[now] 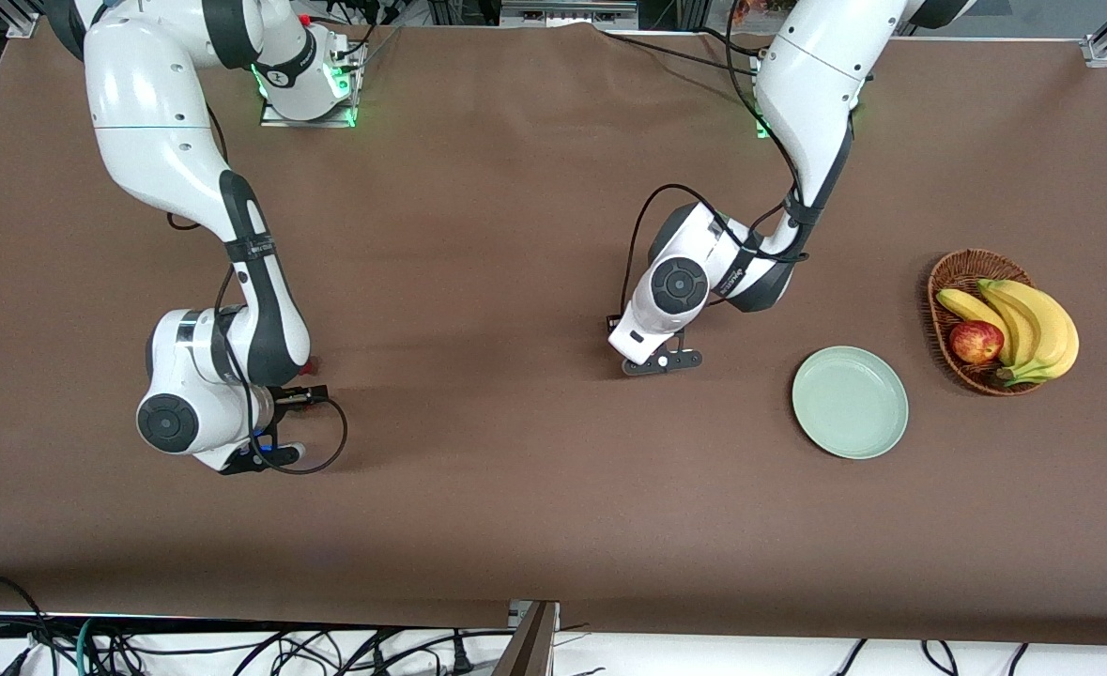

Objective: Collect all strawberries into plate
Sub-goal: 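Carry the strawberry to the plate while the right gripper grasps another, then release the strawberry onto the plate while the right gripper carries another, then grasp the mid-table strawberry with the left gripper while the right withdraws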

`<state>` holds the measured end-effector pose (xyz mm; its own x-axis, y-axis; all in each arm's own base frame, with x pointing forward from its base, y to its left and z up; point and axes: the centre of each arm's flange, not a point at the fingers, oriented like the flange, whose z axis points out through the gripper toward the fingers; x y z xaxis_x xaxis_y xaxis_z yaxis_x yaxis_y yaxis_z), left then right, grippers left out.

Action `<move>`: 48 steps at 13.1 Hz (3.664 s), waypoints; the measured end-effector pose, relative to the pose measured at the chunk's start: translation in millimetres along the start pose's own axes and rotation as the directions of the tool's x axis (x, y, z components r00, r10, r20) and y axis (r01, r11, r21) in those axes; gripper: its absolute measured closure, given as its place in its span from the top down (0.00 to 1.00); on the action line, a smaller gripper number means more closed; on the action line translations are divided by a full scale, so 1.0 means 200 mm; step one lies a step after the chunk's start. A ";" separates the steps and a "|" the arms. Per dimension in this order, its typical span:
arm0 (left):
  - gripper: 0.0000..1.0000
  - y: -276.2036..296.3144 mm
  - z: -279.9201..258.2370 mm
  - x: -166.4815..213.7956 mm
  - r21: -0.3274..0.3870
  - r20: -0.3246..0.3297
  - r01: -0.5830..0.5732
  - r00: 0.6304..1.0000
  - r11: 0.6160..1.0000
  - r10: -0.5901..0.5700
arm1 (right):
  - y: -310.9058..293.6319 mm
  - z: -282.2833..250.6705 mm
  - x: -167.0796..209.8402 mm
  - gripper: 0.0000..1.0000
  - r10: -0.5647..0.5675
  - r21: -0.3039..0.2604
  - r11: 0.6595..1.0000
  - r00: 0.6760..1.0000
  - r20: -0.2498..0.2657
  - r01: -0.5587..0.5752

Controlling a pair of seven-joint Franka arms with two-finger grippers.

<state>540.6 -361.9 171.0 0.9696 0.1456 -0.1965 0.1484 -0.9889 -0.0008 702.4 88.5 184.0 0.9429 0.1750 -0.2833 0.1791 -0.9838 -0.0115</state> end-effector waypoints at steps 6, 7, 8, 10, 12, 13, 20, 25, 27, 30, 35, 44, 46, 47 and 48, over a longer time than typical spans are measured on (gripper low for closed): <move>0.31 -0.14 -0.27 0.07 0.118 0.031 0.012 0.999 0.993 -0.016 | -0.01 0.04 0.00 0.43 -0.002 0.001 1.000 1.000 -0.007 0.002; 0.31 -0.21 -0.39 0.11 0.191 0.020 0.004 1.000 0.982 -0.008 | -0.02 0.04 0.00 0.33 -0.005 0.001 1.000 1.000 -0.009 0.005; 0.31 -0.28 -0.49 0.15 0.267 0.010 -0.006 1.000 0.964 0.004 | -0.05 0.02 0.00 0.33 -0.009 0.004 1.000 1.000 -0.014 0.010; 0.31 -0.44 -0.60 0.22 0.395 0.010 -0.057 0.998 0.917 0.057 | -0.15 -0.02 0.00 0.33 0.003 0.041 0.999 0.999 -0.032 -0.001; 0.31 -0.67 -0.60 0.35 0.429 0.076 -0.164 0.986 0.888 0.146 | -0.42 -0.08 0.01 0.33 0.070 0.114 0.991 0.996 -0.055 -0.063; 0.31 -0.82 -0.61 0.43 0.409 0.123 -0.230 0.973 0.883 0.197 | -0.61 -0.12 0.01 0.33 0.122 0.143 0.983 0.990 -0.064 -0.112; 0.31 -1.66 -0.41 0.85 0.068 0.084 -0.656 0.755 0.752 0.651 | -2.17 -0.09 -0.29 0.33 0.431 0.398 0.861 0.869 -0.244 -0.315; 0.48 -1.67 -0.21 0.88 0.039 0.042 -0.704 0.710 0.709 0.702 | -2.65 0.20 -0.48 0.33 0.530 0.550 0.766 0.811 -0.248 -0.332; 0.67 -1.66 -0.21 0.88 0.038 0.040 -0.707 0.707 0.706 0.706 | -2.67 0.26 -0.47 0.33 0.544 0.582 0.747 0.799 -0.257 -0.322; 0.99 -1.66 -0.30 0.87 0.042 0.036 -0.707 0.708 0.706 0.706 | -2.67 0.24 -0.44 0.50 0.542 0.590 0.748 0.792 -0.280 -0.304; 1.00 -1.47 -0.76 0.72 0.035 0.039 -0.648 0.762 0.761 0.647 | -2.36 -0.18 -0.20 1.00 0.484 0.472 0.815 0.843 -0.236 -0.336; 1.00 -0.24 -0.57 0.27 -0.064 -0.049 -0.190 0.981 0.980 0.187 | -0.83 -0.59 -0.04 1.00 0.250 0.129 0.960 0.968 0.006 -0.249; 1.00 -0.16 -0.41 0.29 -0.042 -0.109 -0.211 0.973 0.977 0.205 | -0.61 -0.48 -0.03 1.00 0.174 0.061 0.983 0.984 0.033 -0.176; 1.00 -0.17 -0.34 0.32 -0.024 -0.135 -0.224 0.966 0.974 0.218 | -0.50 -0.42 -0.04 1.00 0.136 0.040 0.990 0.989 0.051 -0.138; 1.00 -0.18 -0.28 0.34 -0.018 -0.145 -0.230 0.964 0.973 0.225 | -0.39 -0.36 -0.05 1.00 0.095 0.024 0.995 0.993 0.069 -0.096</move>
<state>611.4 -315.7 213.0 0.9958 -0.0778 -0.0475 -0.0748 -0.9953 0.0619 699.5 167.3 256.7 0.9339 0.0780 -0.3490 0.0807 -0.9967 -0.0070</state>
